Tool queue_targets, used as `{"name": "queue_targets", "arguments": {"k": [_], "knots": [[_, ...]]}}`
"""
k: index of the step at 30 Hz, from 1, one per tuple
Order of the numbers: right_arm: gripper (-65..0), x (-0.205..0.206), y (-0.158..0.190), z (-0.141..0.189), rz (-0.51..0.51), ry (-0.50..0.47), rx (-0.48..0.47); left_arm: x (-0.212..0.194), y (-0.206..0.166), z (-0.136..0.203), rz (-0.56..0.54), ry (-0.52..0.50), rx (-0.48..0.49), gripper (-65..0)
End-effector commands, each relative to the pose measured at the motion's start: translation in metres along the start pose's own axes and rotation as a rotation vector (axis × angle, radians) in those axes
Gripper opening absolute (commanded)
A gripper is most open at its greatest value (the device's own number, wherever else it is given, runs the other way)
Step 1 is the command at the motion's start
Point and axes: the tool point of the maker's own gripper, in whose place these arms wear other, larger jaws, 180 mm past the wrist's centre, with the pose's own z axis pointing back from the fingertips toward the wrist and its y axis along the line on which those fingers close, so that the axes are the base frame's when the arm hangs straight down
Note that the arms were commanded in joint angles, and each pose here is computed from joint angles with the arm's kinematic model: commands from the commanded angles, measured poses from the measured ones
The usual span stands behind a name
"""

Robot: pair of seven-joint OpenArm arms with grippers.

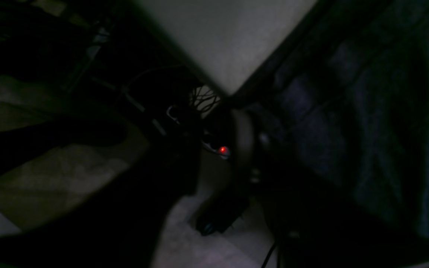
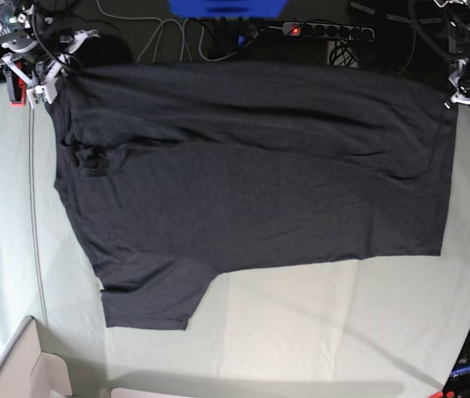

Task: Layout the t-shirt on the table in an organized manner, then fold the t-shirt properly
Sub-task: 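Pull the folded edge back toward the collar side with both grippers, unfolding it, then release the collar edge and move both grippers toward the shirt's sides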

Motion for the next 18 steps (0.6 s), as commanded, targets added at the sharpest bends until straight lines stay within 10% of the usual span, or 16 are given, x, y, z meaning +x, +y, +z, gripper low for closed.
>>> {"name": "queue_targets", "arguments": {"k": [1,6,18], "knots": [[-49.9,0.006,-0.010,0.005,0.022,-0.017,-0.023,0.015,0.005,0.005,-0.010,-0.037,0.010,-43.9],[-32.7,0.004,-0.025,0.010,0.014,-0.012,-0.059,0.020,0.004,0.009,-0.012,-0.052,0.007,-32.3],[-31.5,0.048,-0.093,0.023,-0.137,-0.154,-0.228,0.095,-0.007,0.049,0.090,-0.305,-0.070,-32.1]]}}
